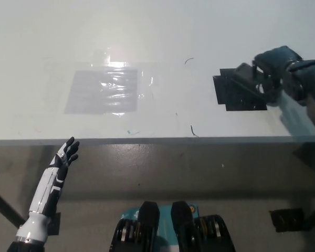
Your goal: A whiteboard eraser is kept on the black marked spot on the table infront of the robot and the robot uses its right hand to swipe it back and forth on the table twice to clean it
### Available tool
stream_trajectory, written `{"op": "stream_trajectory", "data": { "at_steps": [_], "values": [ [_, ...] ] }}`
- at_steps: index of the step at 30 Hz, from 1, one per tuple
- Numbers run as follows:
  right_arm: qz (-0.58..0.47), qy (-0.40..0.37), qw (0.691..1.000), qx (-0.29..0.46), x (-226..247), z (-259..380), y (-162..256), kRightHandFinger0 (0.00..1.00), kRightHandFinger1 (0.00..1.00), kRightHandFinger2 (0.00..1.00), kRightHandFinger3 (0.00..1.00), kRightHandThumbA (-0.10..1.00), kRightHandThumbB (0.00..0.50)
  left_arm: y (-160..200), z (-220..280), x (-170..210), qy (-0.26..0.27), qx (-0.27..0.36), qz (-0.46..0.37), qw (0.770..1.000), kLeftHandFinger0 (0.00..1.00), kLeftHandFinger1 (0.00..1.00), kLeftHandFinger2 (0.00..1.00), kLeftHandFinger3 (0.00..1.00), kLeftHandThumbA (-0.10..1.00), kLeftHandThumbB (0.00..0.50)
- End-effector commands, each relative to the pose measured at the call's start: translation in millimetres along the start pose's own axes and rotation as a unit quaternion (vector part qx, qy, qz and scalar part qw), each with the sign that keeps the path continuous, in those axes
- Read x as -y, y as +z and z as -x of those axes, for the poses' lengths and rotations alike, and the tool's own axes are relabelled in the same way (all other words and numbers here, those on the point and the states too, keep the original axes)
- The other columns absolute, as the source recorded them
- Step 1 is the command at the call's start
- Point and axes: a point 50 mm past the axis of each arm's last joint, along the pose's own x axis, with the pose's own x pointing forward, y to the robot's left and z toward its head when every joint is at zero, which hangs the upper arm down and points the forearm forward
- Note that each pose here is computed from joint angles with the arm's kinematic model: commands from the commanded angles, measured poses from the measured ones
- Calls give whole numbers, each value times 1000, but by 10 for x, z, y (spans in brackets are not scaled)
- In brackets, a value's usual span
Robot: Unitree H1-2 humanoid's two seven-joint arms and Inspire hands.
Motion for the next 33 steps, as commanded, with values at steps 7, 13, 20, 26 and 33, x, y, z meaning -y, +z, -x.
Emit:
{"op": "stream_trajectory", "data": {
  "at_steps": [7,13,20,26,33],
  "values": [
    [-26,55,995,-78,-527,225,-748,363,404,557,645,-48,169,130,-50,-97,15,40,-2,999,1000,1000,1000,1000,1000,317],
    [-17,63,991,-121,-509,328,-1033,248,294,453,639,-68,156,131,-65,-119,18,40,-13,999,1000,1000,1000,1000,1000,328],
    [-11,77,977,-199,-624,570,-1543,231,351,588,889,-81,159,141,-71,-107,17,42,-9,999,1000,1000,1000,1000,1000,334],
    [-33,62,971,-227,-623,703,-1781,299,417,673,1000,-25,175,143,-97,-118,18,43,-8,999,1000,1000,1000,1000,1000,340],
    [-49,50,981,-180,-424,494,-1419,338,469,665,924,27,140,124,-52,-68,18,38,-5,999,1000,1000,1000,1000,1000,360]
  ]
}}
